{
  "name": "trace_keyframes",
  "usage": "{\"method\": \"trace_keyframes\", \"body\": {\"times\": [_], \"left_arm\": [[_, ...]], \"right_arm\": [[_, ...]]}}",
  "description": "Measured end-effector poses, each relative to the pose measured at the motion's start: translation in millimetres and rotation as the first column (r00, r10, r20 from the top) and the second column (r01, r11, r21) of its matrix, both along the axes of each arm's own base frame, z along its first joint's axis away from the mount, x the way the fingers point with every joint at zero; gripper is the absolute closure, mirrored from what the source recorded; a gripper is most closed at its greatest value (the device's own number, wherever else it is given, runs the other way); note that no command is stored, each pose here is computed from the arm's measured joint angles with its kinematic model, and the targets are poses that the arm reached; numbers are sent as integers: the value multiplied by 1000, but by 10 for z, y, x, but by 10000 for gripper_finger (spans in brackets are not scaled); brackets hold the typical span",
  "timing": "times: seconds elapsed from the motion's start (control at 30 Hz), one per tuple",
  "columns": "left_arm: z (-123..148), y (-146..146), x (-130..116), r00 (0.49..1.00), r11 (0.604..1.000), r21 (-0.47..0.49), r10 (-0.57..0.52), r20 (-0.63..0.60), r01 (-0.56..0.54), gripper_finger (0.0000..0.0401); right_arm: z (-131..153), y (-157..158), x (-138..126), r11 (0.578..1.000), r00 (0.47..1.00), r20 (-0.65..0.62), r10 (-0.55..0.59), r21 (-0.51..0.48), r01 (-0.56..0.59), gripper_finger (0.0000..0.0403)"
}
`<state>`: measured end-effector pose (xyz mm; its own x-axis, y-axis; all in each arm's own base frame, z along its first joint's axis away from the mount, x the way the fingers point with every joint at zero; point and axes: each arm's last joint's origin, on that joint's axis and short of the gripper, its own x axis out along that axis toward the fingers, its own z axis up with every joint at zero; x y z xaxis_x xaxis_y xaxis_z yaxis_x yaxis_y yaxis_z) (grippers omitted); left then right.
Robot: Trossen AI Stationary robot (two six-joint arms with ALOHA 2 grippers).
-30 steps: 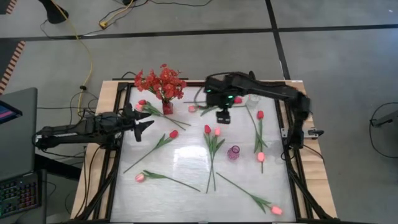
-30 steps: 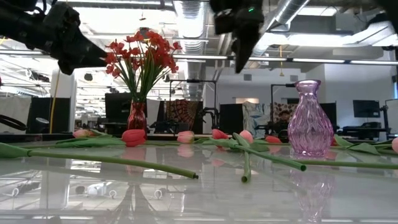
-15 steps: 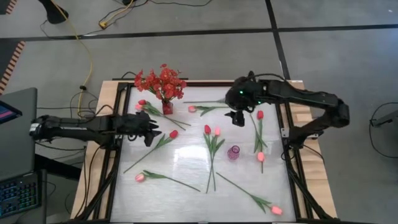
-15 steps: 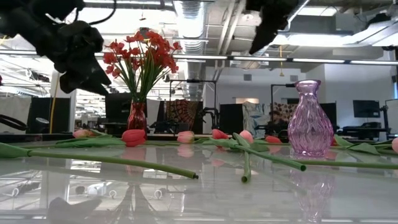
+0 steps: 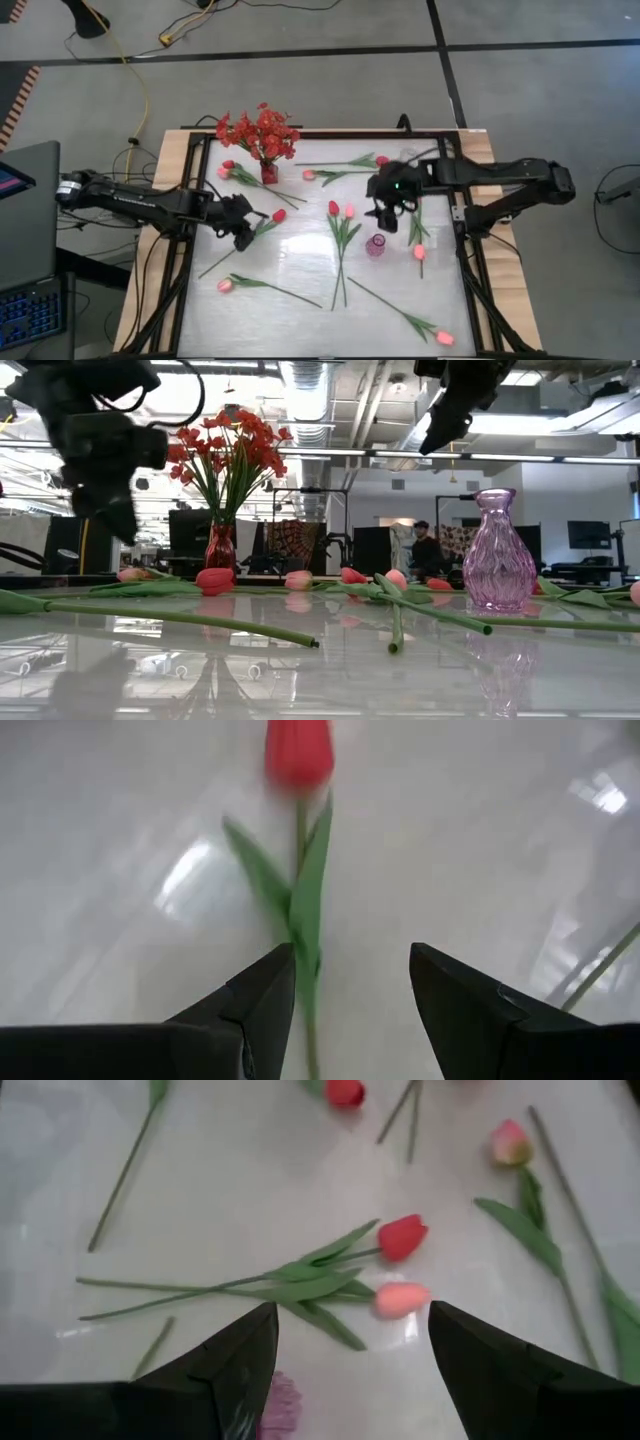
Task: Sort flowers into vase by color
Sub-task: Put the red tulip into the transparent flower vase
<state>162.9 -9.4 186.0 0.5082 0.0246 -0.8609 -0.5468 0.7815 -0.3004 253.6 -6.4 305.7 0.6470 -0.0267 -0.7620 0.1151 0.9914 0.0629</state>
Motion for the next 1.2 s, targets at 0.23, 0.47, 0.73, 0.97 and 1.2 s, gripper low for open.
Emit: {"method": "trace_keyframes", "body": {"times": [0.23,0.47,0.73,0.97,1.2], "left_arm": [[-82,-96,-20,996,1000,23,15,-86,-13,216],[-234,-107,53,983,999,45,21,-184,-12,216],[-425,-128,180,967,997,70,-27,-253,46,216],[-529,-142,223,950,995,77,-31,-310,58,216],[-504,-159,199,953,993,85,-57,-299,86,283]], "right_arm": [[-13,257,-4,999,1000,16,-5,-41,6,117],[-19,292,4,995,1000,20,-7,-99,9,117],[-17,234,7,993,1000,18,-14,-121,16,117],[-25,221,4,991,1000,10,-4,-135,5,117],[-149,240,-84,981,1000,11,-14,-192,16,117]]}}
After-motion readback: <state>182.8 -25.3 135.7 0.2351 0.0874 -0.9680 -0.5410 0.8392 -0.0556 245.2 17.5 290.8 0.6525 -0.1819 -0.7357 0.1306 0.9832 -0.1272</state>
